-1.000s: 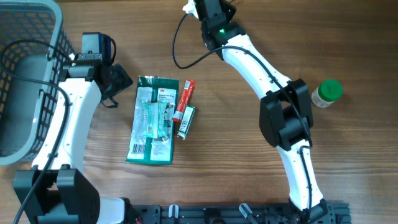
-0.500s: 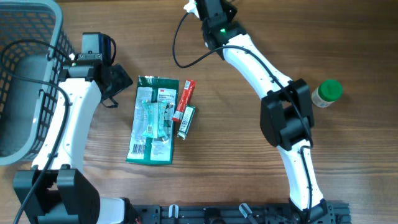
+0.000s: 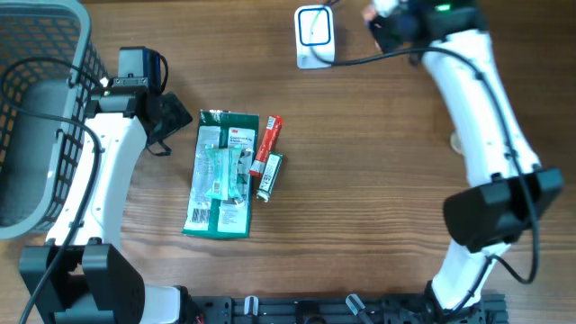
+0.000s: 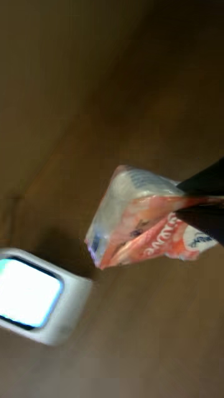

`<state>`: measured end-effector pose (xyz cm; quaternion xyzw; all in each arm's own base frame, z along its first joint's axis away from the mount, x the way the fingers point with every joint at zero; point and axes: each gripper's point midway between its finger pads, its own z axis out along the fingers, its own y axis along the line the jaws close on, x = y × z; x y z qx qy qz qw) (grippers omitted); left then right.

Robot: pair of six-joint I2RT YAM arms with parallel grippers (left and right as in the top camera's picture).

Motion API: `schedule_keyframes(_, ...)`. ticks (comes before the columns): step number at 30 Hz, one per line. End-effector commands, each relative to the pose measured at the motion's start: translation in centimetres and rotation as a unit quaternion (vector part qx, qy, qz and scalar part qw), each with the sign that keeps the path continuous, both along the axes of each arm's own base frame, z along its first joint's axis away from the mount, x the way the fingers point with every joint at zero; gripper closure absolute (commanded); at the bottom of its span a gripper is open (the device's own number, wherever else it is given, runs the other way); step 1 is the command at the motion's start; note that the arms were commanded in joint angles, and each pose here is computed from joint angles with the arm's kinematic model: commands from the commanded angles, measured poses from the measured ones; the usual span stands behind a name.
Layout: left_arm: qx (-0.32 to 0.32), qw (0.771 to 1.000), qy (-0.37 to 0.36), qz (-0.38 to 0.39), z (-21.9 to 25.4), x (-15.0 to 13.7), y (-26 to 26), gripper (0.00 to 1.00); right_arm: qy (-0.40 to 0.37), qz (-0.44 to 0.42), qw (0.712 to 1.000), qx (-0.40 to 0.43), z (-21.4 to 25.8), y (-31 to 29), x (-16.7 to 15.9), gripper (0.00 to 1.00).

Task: Scan the item barcode
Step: 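Carry the tissue pack right and set it beside the cylinder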

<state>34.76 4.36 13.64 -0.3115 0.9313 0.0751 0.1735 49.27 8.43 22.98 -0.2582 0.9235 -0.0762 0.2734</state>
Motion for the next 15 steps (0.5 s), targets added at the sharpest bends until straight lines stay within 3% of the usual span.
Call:
schedule_keyframes(1,0.003,1.0,0.005,0.013,-0.4,-0.3,0.4,0.0,0.143,-0.048,0.981,0.123,-5.0,0.0,-3.8,0.96)
schedule_keyframes(7,0.003,1.0,0.005,0.014,-0.4,-0.3,0.4,0.0,0.255,-0.136,0.949,0.126,-12.1,-3.7,-8.1,0.96)
schedule_keyframes(15,0.003,1.0,0.005,0.013,-0.4,-0.2,0.4,0.0,0.256,-0.21,0.941,0.072,-19.1,-6.5,-9.7,0.96)
